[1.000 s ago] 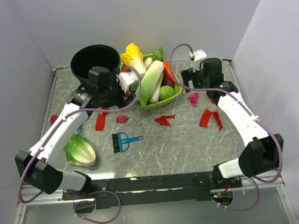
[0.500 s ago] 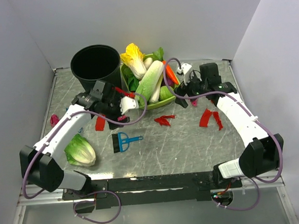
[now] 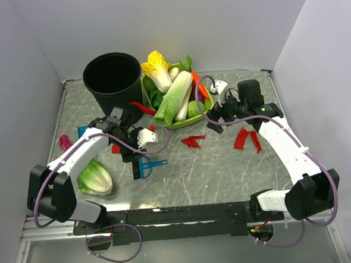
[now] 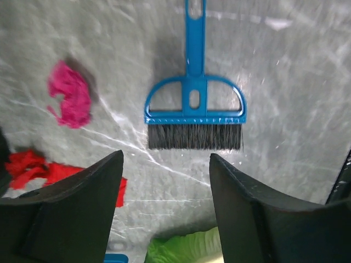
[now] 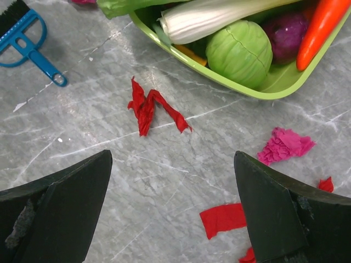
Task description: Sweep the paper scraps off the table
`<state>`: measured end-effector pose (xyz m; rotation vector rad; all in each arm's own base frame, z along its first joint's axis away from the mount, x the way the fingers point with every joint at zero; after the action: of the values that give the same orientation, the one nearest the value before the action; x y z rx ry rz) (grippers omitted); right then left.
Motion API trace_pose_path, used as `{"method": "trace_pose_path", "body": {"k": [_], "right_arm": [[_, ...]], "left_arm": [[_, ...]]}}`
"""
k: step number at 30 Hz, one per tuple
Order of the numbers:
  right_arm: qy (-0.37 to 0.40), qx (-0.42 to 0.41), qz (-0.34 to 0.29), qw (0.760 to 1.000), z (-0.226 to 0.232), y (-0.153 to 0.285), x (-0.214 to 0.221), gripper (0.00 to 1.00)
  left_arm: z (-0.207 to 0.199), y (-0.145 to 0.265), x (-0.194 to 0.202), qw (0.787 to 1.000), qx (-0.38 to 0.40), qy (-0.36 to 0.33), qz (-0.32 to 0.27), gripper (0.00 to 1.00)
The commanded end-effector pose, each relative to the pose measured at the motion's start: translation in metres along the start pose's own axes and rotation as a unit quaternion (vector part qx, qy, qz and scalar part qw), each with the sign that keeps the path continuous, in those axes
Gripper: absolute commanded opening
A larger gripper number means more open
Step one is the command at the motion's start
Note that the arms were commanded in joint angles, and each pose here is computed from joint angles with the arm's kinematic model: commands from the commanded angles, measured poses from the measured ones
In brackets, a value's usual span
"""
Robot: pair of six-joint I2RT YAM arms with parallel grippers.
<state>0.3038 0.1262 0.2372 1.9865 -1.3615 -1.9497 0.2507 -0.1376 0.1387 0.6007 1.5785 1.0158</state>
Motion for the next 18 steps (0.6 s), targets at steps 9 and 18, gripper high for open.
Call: {"method": "trace_pose_path", "body": {"k": [9, 18], "right_arm": [[-0.016, 0.01, -0.024, 1.0, -0.002, 0.001, -0.012, 1.0], [-0.027, -0.001, -0.02, 0.999, 0.002, -0.003, -0.008, 1.0]], "left_arm": [[-0.001, -0.036, 0.045, 0.999, -0.023, 0.007, 0.042, 0.67], [0.006, -0.051, 0.053, 0.998, -0.044, 0.008, 0.041, 0.63]]}}
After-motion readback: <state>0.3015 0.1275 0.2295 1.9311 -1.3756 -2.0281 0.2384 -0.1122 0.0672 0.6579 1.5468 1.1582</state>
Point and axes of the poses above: each gripper's point midway between its finger pads, its own y axis back along the fingers, its own z axis along the line the jaws close on, x = y × z, the point moved 3 cm from there along y, back along the fingers, and after that the axes turned 11 degrees about y, right-handed, at the moved point
